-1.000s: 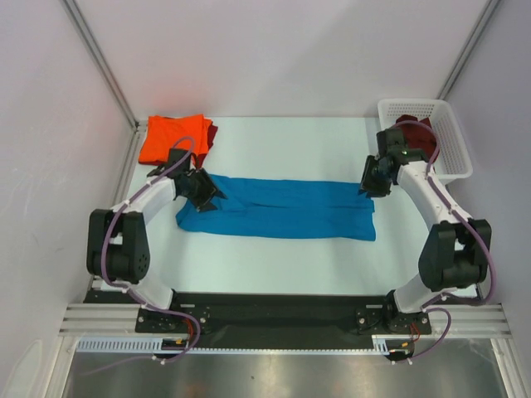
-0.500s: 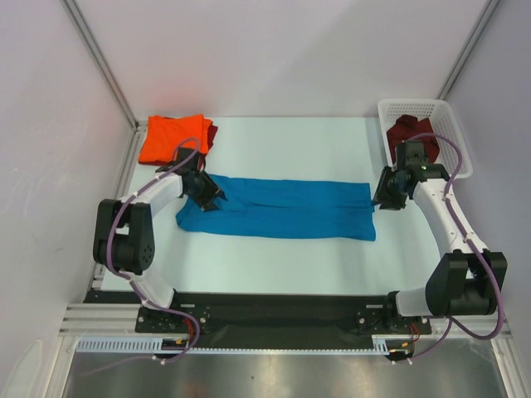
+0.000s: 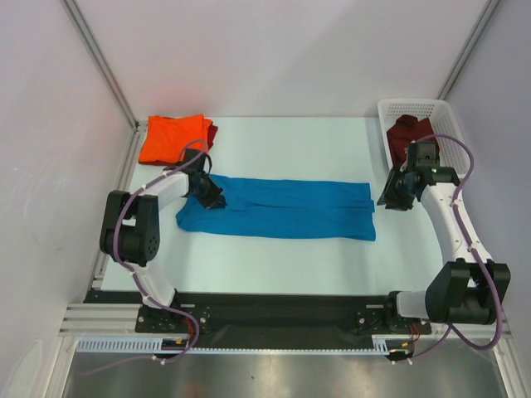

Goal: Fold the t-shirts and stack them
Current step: Fold the tshirt

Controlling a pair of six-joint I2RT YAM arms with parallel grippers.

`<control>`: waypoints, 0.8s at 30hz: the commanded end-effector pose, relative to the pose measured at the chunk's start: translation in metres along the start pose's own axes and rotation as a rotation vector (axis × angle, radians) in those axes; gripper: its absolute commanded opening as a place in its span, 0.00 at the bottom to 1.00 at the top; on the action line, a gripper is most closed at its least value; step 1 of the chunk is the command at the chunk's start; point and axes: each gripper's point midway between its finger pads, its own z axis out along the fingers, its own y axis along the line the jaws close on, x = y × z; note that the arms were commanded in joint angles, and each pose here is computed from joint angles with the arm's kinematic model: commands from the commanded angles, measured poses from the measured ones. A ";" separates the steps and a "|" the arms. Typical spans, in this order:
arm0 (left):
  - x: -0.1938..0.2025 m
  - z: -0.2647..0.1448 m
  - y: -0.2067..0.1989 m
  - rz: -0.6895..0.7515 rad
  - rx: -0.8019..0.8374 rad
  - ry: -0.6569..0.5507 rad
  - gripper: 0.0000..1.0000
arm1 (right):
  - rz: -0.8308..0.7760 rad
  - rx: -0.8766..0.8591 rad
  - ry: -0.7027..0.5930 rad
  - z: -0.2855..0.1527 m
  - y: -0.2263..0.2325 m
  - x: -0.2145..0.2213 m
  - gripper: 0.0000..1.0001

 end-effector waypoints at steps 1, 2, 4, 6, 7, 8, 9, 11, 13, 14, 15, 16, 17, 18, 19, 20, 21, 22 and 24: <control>-0.016 -0.009 -0.026 0.046 0.058 -0.057 0.07 | -0.010 -0.034 -0.017 -0.009 0.005 -0.001 0.35; -0.019 -0.013 -0.031 0.055 0.061 -0.066 0.01 | -0.008 -0.040 -0.018 -0.008 0.006 -0.001 0.34; -0.019 -0.016 -0.038 0.099 0.063 -0.082 0.00 | -0.004 -0.044 -0.013 -0.007 0.006 0.000 0.35; -0.020 -0.018 -0.050 0.144 0.070 -0.097 0.00 | -0.003 -0.049 -0.011 -0.007 0.008 0.001 0.34; -0.021 -0.018 -0.054 0.151 0.069 -0.107 0.00 | -0.003 -0.048 -0.011 -0.007 0.007 0.000 0.34; -0.022 -0.019 -0.062 0.162 0.085 -0.114 0.00 | -0.003 -0.051 -0.013 -0.007 0.008 0.001 0.34; -0.021 -0.018 -0.067 0.170 0.095 -0.112 0.00 | -0.001 -0.050 -0.009 -0.006 0.008 0.002 0.35; -0.019 -0.012 -0.078 0.189 0.106 -0.104 0.00 | 0.000 -0.054 -0.008 -0.008 0.009 0.003 0.35; -0.018 -0.003 -0.084 0.211 0.108 -0.090 0.00 | -0.003 -0.055 -0.008 -0.008 0.010 0.003 0.34; -0.019 -0.002 -0.090 0.217 0.122 -0.088 0.00 | -0.003 -0.052 -0.009 -0.009 0.009 0.003 0.35; -0.017 0.000 -0.093 0.220 0.128 -0.082 0.00 | -0.003 -0.051 -0.010 -0.010 0.009 0.002 0.34; -0.018 0.002 -0.097 0.225 0.138 -0.084 0.00 | -0.002 -0.049 -0.015 -0.013 0.010 0.000 0.35; -0.018 0.006 -0.101 0.228 0.143 -0.081 0.00 | -0.003 -0.053 -0.020 -0.014 0.011 -0.001 0.35; -0.018 0.008 -0.102 0.232 0.143 -0.083 0.00 | 0.000 -0.060 -0.017 -0.014 0.012 -0.001 0.34; -0.018 0.009 -0.104 0.234 0.144 -0.083 0.00 | 0.001 -0.064 -0.019 -0.016 0.013 -0.002 0.34; -0.019 0.011 -0.107 0.235 0.147 -0.087 0.00 | 0.002 -0.065 -0.017 -0.016 0.014 -0.001 0.35; -0.018 0.012 -0.110 0.237 0.153 -0.083 0.00 | 0.002 -0.065 -0.018 -0.017 0.014 -0.001 0.35; -0.017 0.014 -0.112 0.241 0.158 -0.078 0.00 | 0.002 -0.061 -0.020 -0.018 0.013 -0.001 0.35; -0.016 0.016 -0.118 0.254 0.158 -0.076 0.01 | 0.000 -0.058 -0.021 -0.020 0.012 0.000 0.34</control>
